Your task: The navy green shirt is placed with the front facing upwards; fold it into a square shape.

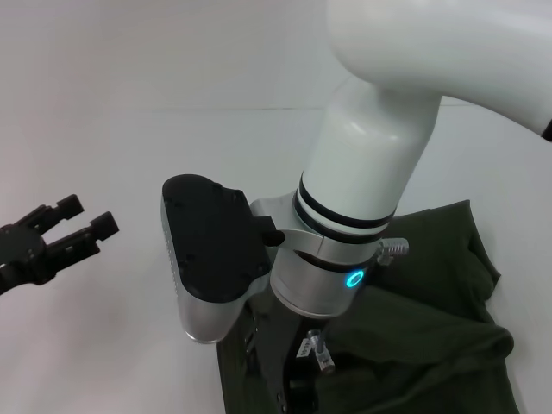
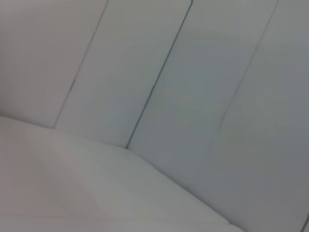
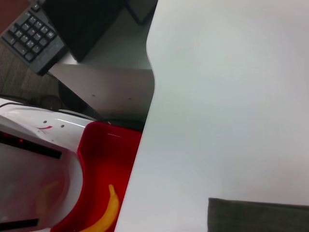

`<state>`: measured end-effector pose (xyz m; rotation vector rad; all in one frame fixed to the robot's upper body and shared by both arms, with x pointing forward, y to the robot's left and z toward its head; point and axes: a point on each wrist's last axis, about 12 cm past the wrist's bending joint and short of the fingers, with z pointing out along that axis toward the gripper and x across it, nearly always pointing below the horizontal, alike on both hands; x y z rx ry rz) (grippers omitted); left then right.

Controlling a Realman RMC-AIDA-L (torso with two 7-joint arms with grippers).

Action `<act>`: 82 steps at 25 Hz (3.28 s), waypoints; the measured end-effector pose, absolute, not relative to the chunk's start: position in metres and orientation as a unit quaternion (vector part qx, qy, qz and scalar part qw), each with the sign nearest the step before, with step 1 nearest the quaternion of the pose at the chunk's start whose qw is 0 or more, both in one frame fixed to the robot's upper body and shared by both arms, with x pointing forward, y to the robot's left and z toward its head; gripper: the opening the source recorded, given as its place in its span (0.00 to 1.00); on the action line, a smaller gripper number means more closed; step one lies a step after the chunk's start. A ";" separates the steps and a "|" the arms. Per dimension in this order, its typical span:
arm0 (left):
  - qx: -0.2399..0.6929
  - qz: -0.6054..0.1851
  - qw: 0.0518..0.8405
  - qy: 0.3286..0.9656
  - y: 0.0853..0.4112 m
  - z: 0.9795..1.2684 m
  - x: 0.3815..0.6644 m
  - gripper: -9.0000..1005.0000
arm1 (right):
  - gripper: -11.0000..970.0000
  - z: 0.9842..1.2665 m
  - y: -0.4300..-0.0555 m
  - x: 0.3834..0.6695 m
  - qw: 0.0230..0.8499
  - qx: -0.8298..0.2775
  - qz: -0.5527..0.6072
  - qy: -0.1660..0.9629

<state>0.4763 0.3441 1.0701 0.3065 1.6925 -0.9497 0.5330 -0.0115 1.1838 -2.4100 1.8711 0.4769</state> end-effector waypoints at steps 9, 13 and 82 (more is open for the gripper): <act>0.120 -0.390 0.561 0.720 0.348 1.070 0.478 0.94 | 0.92 1.185 -0.009 0.532 0.034 -0.792 0.140 0.594; 0.121 -0.388 0.562 0.720 0.348 1.070 0.480 0.94 | 0.92 1.181 -0.007 0.527 0.027 -0.801 0.133 0.583; 0.120 -0.382 0.566 0.721 0.341 1.062 0.480 0.94 | 0.58 1.134 -0.016 0.516 0.059 -0.825 0.087 0.555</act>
